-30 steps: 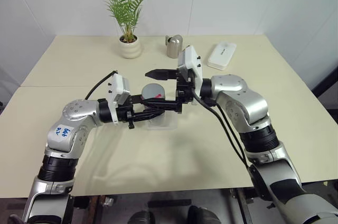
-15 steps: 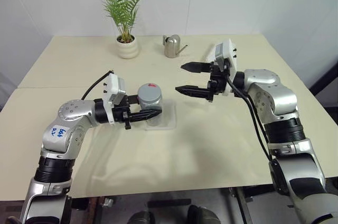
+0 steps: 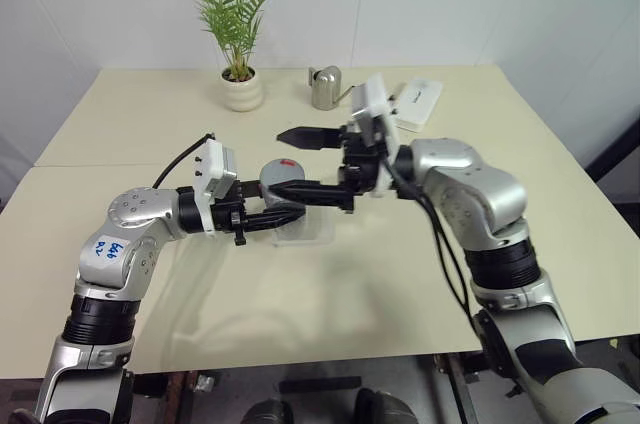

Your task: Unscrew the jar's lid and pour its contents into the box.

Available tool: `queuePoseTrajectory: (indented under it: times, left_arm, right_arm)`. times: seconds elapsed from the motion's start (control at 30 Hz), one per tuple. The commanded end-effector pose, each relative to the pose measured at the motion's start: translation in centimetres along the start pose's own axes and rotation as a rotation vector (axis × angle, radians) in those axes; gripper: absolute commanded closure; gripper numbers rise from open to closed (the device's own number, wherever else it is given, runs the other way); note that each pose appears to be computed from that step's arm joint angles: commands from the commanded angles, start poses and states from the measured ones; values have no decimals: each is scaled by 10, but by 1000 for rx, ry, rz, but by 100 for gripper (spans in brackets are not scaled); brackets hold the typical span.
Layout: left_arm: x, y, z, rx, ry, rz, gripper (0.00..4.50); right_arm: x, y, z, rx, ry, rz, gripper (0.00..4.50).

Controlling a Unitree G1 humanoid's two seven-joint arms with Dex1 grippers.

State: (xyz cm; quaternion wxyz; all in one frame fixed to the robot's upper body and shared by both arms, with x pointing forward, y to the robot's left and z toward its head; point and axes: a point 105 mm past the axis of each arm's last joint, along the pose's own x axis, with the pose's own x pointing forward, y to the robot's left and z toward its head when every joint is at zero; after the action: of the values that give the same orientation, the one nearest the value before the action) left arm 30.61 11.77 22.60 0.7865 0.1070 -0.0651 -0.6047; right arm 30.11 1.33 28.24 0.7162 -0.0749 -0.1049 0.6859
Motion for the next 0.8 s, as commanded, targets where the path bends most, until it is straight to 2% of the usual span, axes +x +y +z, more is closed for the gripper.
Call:
queuePoseTrajectory:
  times: [0.03,0.3,0.8]
  left_arm:
    - [4,-2,12,43,-17,-23,259]
    - [0,0,13,50,-15,-5,259]
    - [0,-3,11,52,-12,-9,259]
  right_arm:
    - [8,-1,8,-56,-10,-15,2]
    - [-8,-16,8,-65,-5,-57,2]
    - [-48,-21,-4,-45,56,-93,2]
